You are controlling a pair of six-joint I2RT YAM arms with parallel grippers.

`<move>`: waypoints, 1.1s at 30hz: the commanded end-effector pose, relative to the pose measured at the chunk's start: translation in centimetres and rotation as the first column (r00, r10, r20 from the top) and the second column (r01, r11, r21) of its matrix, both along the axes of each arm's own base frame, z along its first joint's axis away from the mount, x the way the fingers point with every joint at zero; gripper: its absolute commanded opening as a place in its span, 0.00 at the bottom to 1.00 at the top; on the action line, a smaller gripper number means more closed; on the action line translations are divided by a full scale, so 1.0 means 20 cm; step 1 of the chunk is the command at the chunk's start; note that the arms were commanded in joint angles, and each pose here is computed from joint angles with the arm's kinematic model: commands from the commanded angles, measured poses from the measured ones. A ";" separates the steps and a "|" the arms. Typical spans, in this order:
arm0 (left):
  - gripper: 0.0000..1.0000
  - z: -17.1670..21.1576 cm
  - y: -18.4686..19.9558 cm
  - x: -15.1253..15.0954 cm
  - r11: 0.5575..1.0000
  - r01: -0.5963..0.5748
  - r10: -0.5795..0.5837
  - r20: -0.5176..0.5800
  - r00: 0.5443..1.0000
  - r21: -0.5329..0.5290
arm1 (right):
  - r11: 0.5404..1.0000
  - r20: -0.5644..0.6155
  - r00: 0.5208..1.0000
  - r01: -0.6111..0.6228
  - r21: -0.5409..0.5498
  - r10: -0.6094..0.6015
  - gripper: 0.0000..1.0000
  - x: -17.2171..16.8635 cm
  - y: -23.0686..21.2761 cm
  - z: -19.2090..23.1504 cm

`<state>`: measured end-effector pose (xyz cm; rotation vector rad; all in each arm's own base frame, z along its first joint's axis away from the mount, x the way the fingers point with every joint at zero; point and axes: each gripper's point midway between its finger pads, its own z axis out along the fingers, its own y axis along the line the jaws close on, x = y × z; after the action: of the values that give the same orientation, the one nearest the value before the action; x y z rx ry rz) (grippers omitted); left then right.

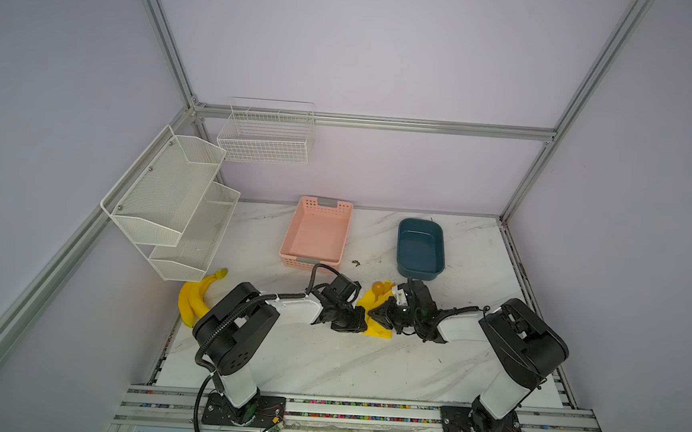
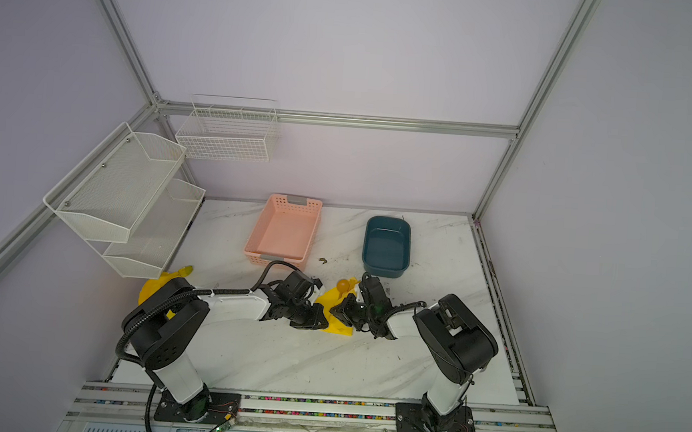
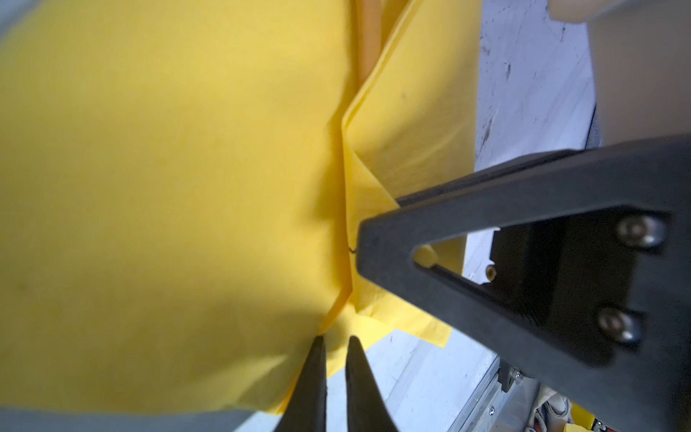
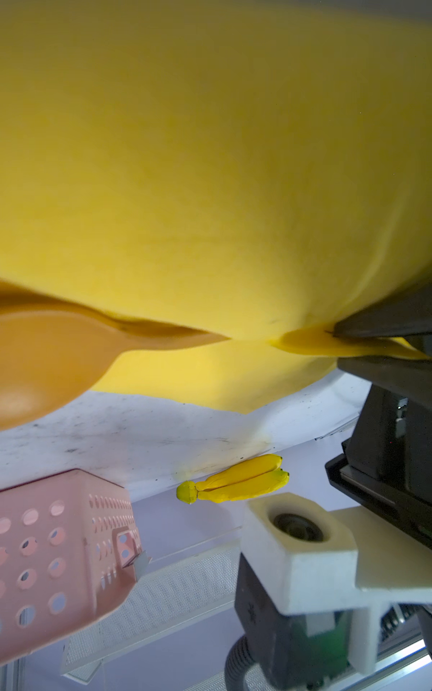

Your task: Place the utensils on the paper napkin and roll it up

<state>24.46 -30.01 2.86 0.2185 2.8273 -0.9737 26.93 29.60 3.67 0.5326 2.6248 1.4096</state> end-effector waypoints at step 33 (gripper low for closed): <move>0.12 0.20 0.10 0.16 0.996 -0.083 0.086 0.145 0.986 -0.022 | 1.000 -0.031 0.999 -0.016 0.019 0.016 0.32 -0.03 0.02 -0.04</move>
<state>26.87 -28.33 5.37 0.1397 2.7340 -0.9222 27.04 30.34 3.94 0.5013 2.6046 1.4762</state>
